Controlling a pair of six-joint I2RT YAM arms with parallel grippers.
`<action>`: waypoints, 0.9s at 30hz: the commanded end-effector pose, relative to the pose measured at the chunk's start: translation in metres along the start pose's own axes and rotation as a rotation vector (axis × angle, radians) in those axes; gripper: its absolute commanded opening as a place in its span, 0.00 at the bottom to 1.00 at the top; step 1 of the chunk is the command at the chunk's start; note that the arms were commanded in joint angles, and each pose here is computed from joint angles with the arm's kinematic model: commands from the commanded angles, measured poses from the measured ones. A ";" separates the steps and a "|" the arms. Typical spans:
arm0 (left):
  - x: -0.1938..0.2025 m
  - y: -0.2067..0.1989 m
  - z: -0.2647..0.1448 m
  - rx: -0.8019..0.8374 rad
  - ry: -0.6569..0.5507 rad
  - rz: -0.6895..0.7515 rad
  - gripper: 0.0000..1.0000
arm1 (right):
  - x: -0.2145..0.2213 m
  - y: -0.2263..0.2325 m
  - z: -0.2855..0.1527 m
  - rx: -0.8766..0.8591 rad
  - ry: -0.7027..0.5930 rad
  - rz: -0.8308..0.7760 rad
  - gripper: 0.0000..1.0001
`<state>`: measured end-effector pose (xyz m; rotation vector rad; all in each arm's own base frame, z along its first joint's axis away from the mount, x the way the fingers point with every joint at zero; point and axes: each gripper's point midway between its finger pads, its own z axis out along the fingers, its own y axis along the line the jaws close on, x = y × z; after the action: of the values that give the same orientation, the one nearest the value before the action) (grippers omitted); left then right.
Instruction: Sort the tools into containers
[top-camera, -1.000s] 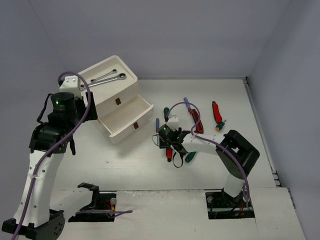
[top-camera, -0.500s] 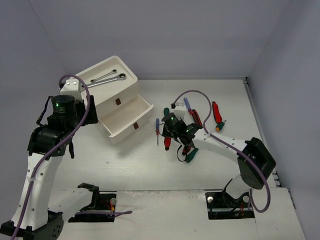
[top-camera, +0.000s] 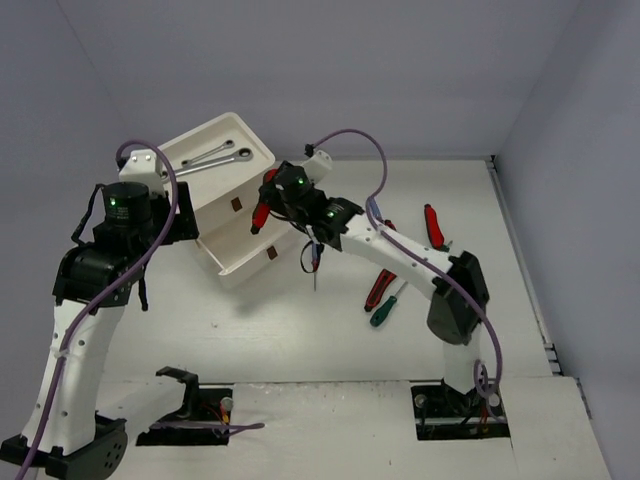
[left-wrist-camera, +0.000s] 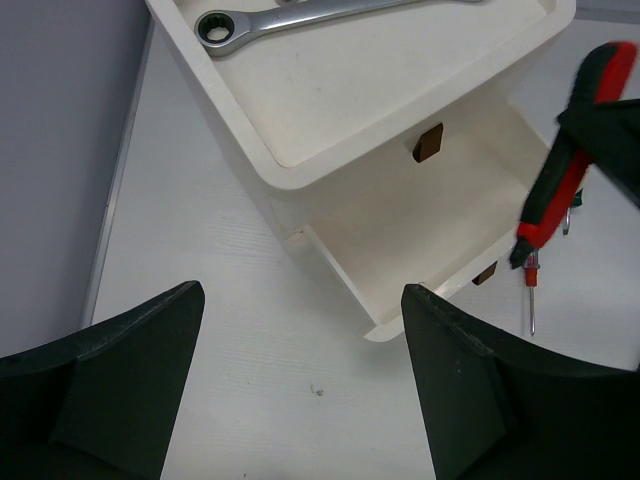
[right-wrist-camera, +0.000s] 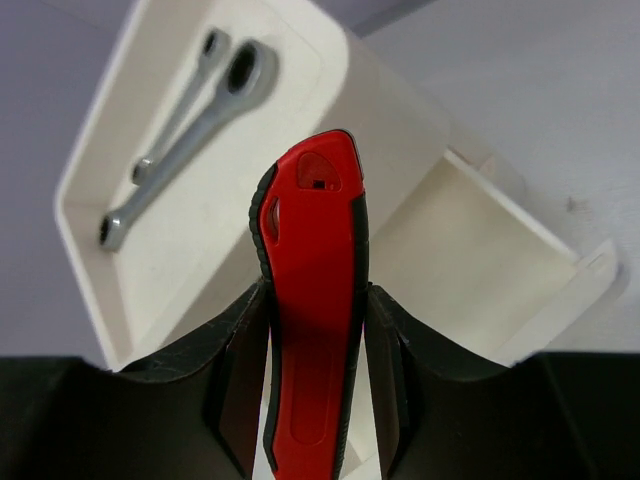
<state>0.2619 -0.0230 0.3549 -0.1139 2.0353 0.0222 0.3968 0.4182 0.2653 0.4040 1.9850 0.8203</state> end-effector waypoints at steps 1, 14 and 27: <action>-0.022 -0.007 -0.008 0.030 -0.068 -0.039 0.77 | 0.011 0.035 0.022 -0.056 -0.007 0.094 0.26; -0.025 -0.012 -0.007 0.046 -0.068 -0.028 0.77 | -0.025 -0.005 -0.015 0.061 -0.145 -0.224 0.64; -0.028 -0.023 0.000 0.083 -0.049 -0.033 0.76 | -0.023 -0.241 -0.101 0.528 -0.006 -0.352 0.70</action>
<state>0.2703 -0.0367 0.3597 -0.0856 2.0426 -0.0274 0.3553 0.2370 0.1776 0.2669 2.1148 0.1869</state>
